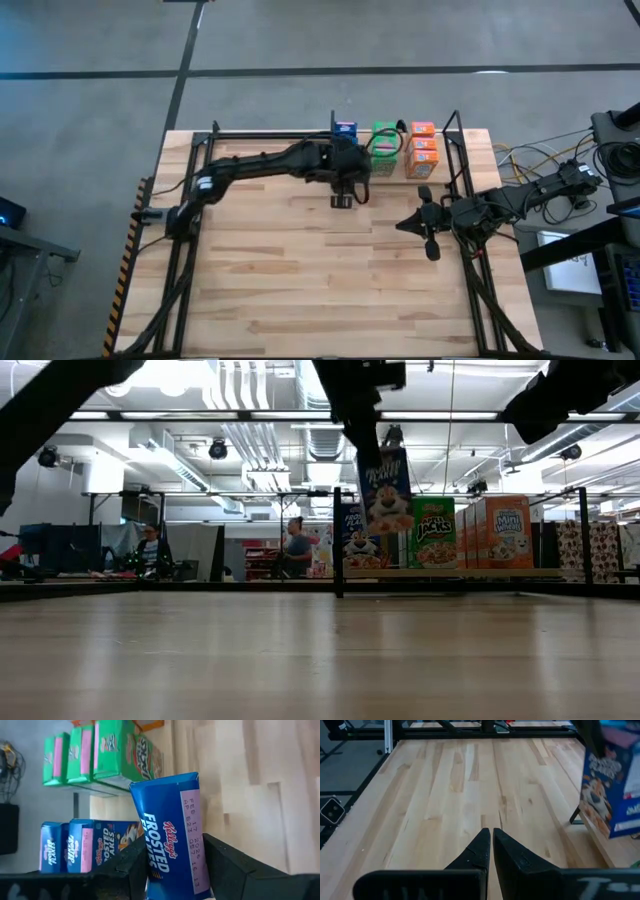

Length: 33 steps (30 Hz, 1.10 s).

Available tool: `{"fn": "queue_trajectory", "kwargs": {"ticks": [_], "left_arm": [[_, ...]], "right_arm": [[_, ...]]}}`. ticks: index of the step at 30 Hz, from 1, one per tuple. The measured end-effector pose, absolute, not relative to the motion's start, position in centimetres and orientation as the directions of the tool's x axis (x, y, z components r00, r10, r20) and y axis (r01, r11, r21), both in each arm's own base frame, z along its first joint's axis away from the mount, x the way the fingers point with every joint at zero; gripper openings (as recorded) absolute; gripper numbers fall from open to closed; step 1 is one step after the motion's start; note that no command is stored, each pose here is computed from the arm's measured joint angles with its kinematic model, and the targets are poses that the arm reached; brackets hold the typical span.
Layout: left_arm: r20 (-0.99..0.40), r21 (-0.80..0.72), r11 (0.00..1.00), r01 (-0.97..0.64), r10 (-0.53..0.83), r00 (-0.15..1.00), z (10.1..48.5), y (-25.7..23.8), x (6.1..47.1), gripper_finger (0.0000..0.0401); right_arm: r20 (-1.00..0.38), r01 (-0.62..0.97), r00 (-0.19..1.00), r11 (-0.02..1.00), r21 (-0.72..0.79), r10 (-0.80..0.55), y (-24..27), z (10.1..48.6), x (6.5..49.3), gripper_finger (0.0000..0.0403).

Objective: Stack cereal on shelf
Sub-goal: Put the blue cereal box on the shelf aligned with the other blue cereal box on the shelf

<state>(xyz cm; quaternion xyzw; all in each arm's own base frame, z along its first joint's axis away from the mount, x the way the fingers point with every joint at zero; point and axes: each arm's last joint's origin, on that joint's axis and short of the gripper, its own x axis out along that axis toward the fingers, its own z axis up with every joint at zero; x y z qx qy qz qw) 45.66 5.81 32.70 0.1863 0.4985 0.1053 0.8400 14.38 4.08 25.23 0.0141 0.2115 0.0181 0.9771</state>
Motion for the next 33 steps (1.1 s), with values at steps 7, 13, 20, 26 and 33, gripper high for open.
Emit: {"fn": "queue_trajectory", "kwargs": {"ticks": [7, 13, 20, 26, 33], "left_arm": [[-0.814, 0.420, 0.907, 0.023, 0.365, 0.452, 31.6, 8.1, 46.3, 0.0153], [-0.822, 0.412, 0.911, 0.014, 0.364, 0.438, 31.3, 9.4, 46.1, 0.0153], [-0.843, 0.365, 0.931, 0.022, 0.320, 0.432, 30.8, 10.8, 45.9, 0.0153], [-0.859, 0.350, 0.936, 0.022, 0.312, 0.407, 29.8, 11.7, 45.7, 0.0153], [-0.870, 0.348, 0.936, 0.041, 0.307, 0.386, 28.7, 12.0, 45.7, 0.0153]], "right_arm": [[-0.394, -0.045, 0.918, 0.999, 0.007, 0.044, 4.1, 26.0, 14.4, 0.0012], [-0.378, -0.055, 0.925, 0.998, -0.013, 0.046, 4.1, 26.5, 14.4, 0.0012], [-0.362, -0.067, 0.931, 0.997, -0.040, 0.048, 4.1, 27.2, 14.4, 0.0012], [-0.356, -0.077, 0.933, 0.995, -0.064, 0.049, 4.1, 27.4, 14.4, 0.0012], [-0.355, -0.085, 0.934, 0.993, -0.086, 0.049, 4.1, 27.5, 14.4, 0.0012]]}}
